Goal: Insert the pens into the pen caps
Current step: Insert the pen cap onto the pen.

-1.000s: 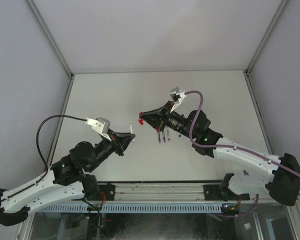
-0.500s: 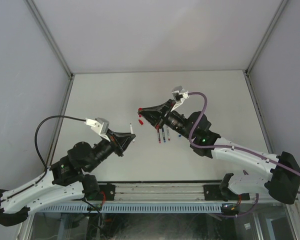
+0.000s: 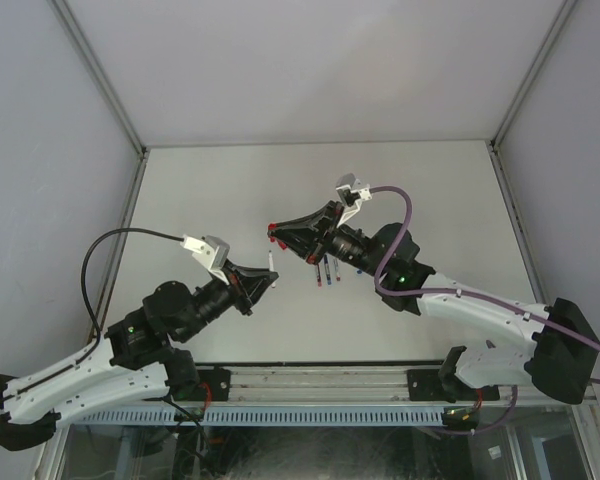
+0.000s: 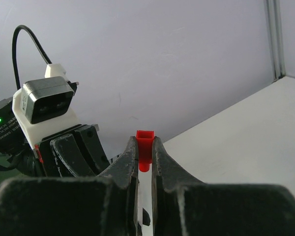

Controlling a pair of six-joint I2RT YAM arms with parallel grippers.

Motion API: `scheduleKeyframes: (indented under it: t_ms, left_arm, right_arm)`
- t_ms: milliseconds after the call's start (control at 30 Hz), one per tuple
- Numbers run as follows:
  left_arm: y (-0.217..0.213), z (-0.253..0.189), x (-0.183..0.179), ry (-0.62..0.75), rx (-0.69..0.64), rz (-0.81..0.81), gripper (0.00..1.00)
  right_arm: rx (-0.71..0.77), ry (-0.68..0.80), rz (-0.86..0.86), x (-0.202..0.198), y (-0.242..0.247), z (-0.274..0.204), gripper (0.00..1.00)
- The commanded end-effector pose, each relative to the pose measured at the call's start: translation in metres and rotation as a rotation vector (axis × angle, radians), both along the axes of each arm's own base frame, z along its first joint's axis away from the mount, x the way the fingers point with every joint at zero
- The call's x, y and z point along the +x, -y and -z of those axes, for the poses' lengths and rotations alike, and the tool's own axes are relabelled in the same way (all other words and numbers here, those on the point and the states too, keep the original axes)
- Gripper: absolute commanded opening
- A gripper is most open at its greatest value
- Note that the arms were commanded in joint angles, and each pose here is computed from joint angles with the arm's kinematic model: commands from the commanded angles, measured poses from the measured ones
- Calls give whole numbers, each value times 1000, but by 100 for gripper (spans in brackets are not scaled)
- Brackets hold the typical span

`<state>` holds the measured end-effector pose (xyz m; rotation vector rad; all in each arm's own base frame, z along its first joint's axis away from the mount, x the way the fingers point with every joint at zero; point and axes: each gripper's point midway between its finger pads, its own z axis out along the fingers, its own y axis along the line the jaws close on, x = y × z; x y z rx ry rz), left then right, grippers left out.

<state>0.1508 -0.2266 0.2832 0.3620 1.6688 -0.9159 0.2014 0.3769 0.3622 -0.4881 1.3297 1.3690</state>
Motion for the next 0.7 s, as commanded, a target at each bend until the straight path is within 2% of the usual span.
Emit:
scheduleKeyframes:
  t_ms: [0,667]
  left_arm:
    - [4,-10,-2,38,-27,23,0]
    - [2,-11,0,40,-23,12,0]
  right_arm:
    - [82,60,-53,-11,1,-31,0]
    - [36,33,-101,-15,-5,-16,0]
